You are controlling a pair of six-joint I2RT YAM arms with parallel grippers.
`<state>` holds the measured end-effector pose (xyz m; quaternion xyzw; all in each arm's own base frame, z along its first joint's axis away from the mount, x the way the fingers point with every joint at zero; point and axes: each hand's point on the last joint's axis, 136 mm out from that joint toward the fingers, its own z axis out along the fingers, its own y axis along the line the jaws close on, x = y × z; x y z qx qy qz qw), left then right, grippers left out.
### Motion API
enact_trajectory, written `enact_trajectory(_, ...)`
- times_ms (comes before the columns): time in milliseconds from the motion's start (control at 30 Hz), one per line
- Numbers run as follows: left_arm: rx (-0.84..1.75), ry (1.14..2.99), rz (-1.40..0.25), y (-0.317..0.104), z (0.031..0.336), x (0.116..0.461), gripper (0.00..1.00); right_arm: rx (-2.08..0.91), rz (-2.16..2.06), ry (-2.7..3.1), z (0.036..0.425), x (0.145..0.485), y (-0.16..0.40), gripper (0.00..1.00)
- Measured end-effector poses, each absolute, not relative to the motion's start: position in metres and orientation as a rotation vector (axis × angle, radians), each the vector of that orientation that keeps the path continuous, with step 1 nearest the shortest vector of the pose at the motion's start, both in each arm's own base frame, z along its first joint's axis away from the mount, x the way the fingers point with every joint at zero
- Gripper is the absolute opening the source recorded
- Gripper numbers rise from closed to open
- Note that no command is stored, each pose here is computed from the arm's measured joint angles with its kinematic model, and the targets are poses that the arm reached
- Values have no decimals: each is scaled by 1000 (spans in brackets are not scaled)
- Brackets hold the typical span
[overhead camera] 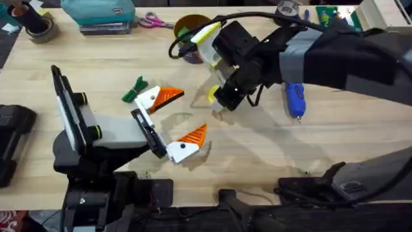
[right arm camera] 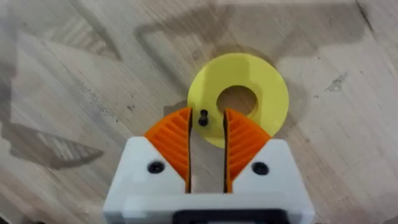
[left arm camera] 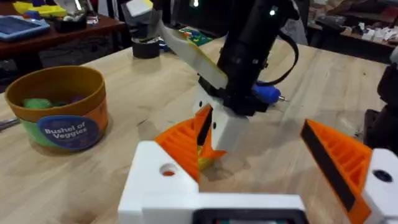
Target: Pick up the gripper from the table and insert it into the empty holder that is missing its gripper. Then pick up a screw, insert it into the mounting hole, and use the screwdriver to tighten it. Finally, clean up the table by picking up the vegetable and placing it into the bucket.
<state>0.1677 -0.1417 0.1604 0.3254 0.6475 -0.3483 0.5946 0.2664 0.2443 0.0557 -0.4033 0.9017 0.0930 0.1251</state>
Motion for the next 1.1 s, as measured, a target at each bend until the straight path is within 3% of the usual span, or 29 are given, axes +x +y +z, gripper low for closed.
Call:
enact_trajectory(600,756,1504,-809,-142,160,168,986,-1177,269,2632,54,266,244,181)
enact_trajectory(800,756,1505,-809,-142,160,168,985,-1177,270,2631,54,266,244,9)
enact_trajectory(1100,756,1505,-809,-142,160,168,986,-1177,269,2631,54,266,244,6)
